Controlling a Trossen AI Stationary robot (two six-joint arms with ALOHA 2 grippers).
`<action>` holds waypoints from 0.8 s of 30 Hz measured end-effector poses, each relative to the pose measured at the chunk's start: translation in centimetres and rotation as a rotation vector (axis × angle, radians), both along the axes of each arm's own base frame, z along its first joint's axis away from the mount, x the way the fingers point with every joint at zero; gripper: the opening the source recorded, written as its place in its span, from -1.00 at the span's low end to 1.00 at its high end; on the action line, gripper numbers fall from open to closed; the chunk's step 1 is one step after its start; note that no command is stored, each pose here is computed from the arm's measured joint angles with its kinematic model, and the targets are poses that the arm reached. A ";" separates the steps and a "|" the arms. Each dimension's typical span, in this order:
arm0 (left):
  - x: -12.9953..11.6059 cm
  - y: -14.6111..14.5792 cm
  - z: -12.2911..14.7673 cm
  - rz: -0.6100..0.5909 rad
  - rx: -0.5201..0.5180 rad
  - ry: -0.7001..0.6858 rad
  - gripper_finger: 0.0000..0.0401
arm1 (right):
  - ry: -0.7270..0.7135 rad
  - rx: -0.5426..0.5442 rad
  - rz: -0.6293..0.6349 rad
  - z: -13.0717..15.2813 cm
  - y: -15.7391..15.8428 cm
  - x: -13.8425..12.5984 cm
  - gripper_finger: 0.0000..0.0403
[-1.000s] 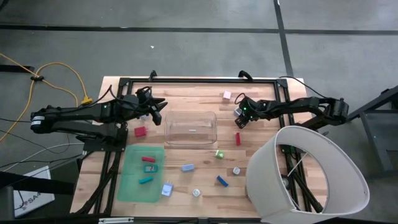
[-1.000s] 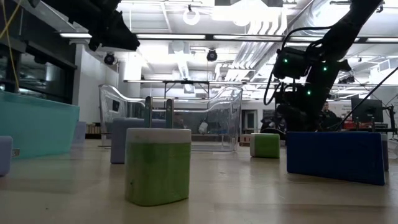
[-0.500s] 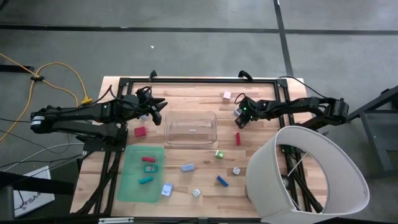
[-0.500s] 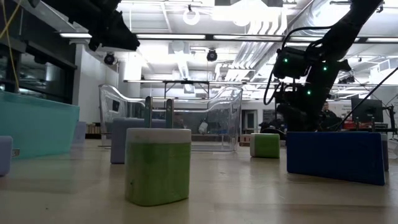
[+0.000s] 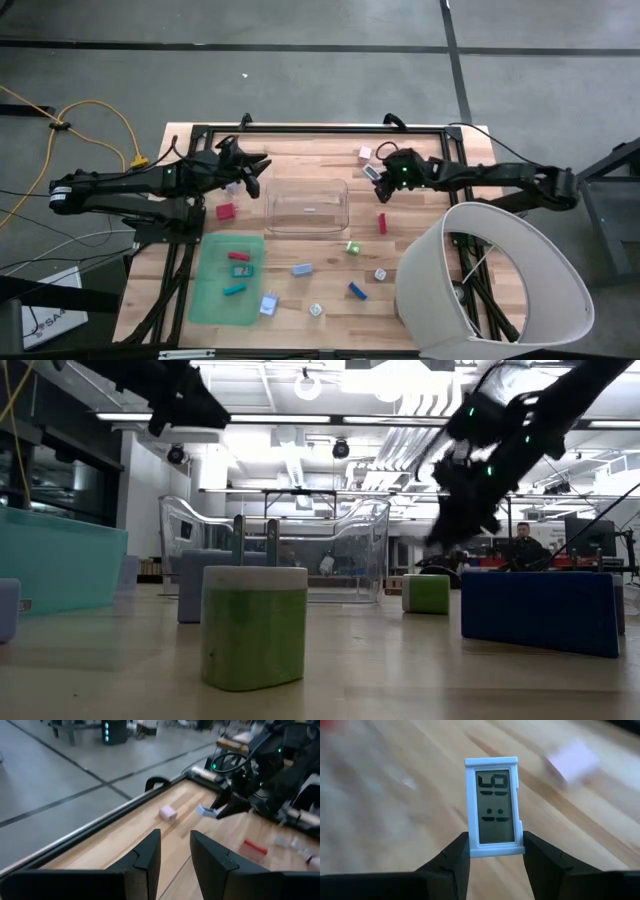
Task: Pick & Place Office items
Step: Put the white digital clock into the green bin
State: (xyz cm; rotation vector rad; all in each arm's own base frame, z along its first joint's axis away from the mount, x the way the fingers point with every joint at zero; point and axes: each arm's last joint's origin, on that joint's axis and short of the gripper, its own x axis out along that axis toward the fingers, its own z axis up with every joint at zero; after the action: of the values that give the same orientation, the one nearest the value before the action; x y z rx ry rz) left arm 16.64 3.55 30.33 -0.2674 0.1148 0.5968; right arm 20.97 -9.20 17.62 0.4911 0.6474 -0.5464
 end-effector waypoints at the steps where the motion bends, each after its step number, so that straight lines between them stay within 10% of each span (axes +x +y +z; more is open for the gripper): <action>1: 0.0 0.0 0.1 0.000 0.002 -0.015 -0.50 | -0.049 -0.001 0.025 0.7 0.2 0.0 -0.30; 11: 0.2 -0.8 0.1 -0.062 -0.022 -0.029 -0.50 | -0.446 0.005 0.270 5.1 3.1 1.3 -0.30; 24: 2.4 -2.1 -0.8 -0.210 0.041 0.044 -0.50 | -0.622 -0.009 0.405 4.7 5.6 4.6 -0.30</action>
State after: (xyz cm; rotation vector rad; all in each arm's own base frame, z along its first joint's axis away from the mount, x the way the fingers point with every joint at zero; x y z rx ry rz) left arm 19.07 1.42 29.54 -0.1989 0.1709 0.3966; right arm 25.59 -3.64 22.28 0.4731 0.1355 0.0011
